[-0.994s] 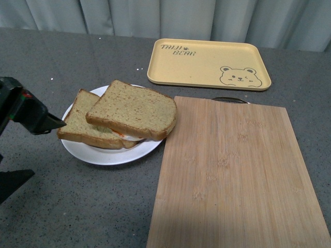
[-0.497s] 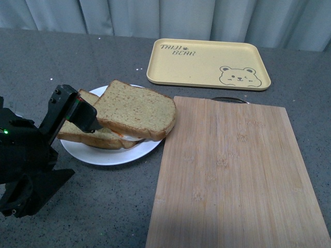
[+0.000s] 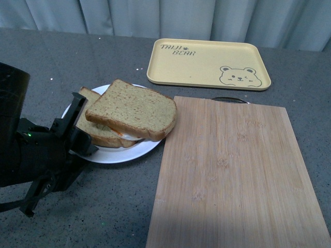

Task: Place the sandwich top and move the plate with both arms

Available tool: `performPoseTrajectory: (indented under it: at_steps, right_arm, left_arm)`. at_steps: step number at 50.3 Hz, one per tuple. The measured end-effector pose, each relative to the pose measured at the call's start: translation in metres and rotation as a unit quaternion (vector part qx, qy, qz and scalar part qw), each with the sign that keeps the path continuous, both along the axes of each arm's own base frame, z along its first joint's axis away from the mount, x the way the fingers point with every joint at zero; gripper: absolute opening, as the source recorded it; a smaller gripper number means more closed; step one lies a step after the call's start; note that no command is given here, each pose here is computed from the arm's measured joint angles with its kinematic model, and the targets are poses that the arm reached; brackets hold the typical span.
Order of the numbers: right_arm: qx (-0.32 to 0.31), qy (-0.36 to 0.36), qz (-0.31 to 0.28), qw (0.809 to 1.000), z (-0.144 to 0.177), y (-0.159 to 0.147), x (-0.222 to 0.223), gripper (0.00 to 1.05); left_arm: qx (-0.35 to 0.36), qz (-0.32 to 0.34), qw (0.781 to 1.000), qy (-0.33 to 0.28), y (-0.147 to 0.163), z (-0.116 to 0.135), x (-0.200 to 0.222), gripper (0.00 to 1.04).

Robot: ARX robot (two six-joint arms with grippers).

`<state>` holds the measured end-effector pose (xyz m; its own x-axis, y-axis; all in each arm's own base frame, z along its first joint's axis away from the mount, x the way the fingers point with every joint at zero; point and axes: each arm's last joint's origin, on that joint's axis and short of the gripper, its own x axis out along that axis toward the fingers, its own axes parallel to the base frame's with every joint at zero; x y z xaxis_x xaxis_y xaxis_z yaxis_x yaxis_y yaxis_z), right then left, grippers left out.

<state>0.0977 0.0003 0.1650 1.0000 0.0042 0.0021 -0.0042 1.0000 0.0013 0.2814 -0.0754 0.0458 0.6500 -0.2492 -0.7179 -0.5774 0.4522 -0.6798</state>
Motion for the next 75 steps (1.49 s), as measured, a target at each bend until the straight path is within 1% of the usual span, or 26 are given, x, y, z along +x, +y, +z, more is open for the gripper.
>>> performPoseTrajectory:
  at_steps: [2, 4, 9, 10, 17, 24, 29, 36, 47, 55, 61, 68, 75]
  right_arm:
    - [0.000, 0.000, 0.000, 1.000, 0.000, 0.000, 0.000, 0.95]
    - [0.000, 0.000, 0.000, 1.000, 0.000, 0.000, 0.000, 0.95]
    - [0.000, 0.000, 0.000, 1.000, 0.000, 0.000, 0.000, 0.95]
    - [0.000, 0.000, 0.000, 1.000, 0.000, 0.000, 0.000, 0.95]
    - [0.000, 0.000, 0.000, 1.000, 0.000, 0.000, 0.000, 0.95]
    - [0.000, 0.000, 0.000, 1.000, 0.000, 0.000, 0.000, 0.95]
    - [0.000, 0.000, 0.000, 1.000, 0.000, 0.000, 0.000, 0.95]
    - [0.000, 0.000, 0.000, 1.000, 0.000, 0.000, 0.000, 0.95]
    - [0.000, 0.000, 0.000, 1.000, 0.000, 0.000, 0.000, 0.95]
    - [0.000, 0.000, 0.000, 1.000, 0.000, 0.000, 0.000, 0.95]
    - [0.000, 0.000, 0.000, 1.000, 0.000, 0.000, 0.000, 0.95]
    - [0.000, 0.000, 0.000, 1.000, 0.000, 0.000, 0.000, 0.95]
    - [0.000, 0.000, 0.000, 1.000, 0.000, 0.000, 0.000, 0.95]
  left_arm:
    - [-0.011, 0.009, 1.000, -0.011, 0.003, 0.004, 0.000, 0.07]
    - [-0.021, 0.011, 0.999, -0.024, 0.005, 0.008, -0.001, 0.04]
    - [-0.043, 0.017, 0.998, -0.040, 0.007, 0.010, -0.008, 0.04]
    - [-0.071, 0.022, 0.996, -0.057, 0.011, 0.009, -0.016, 0.04]
    - [-0.115, 0.032, 0.987, -0.110, 0.014, 0.015, -0.022, 0.04]
    - [-0.143, 0.038, 0.977, -0.155, 0.011, 0.026, -0.012, 0.04]
    - [-0.148, 0.041, 0.974, -0.167, 0.003, 0.033, 0.001, 0.04]
    - [-0.144, 0.037, 0.974, -0.172, -0.021, 0.039, 0.029, 0.04]
    - [-0.134, 0.043, 0.976, -0.165, -0.081, 0.044, 0.098, 0.04]
    - [-0.127, 0.042, 0.979, -0.156, -0.117, 0.043, 0.136, 0.04]
    - [-0.132, 0.042, 0.980, -0.144, -0.145, 0.037, 0.161, 0.04]
    - [-0.143, 0.032, 0.979, -0.139, -0.166, 0.034, 0.179, 0.04]
    - [-0.136, 0.026, 0.982, -0.132, -0.172, 0.037, 0.186, 0.04]
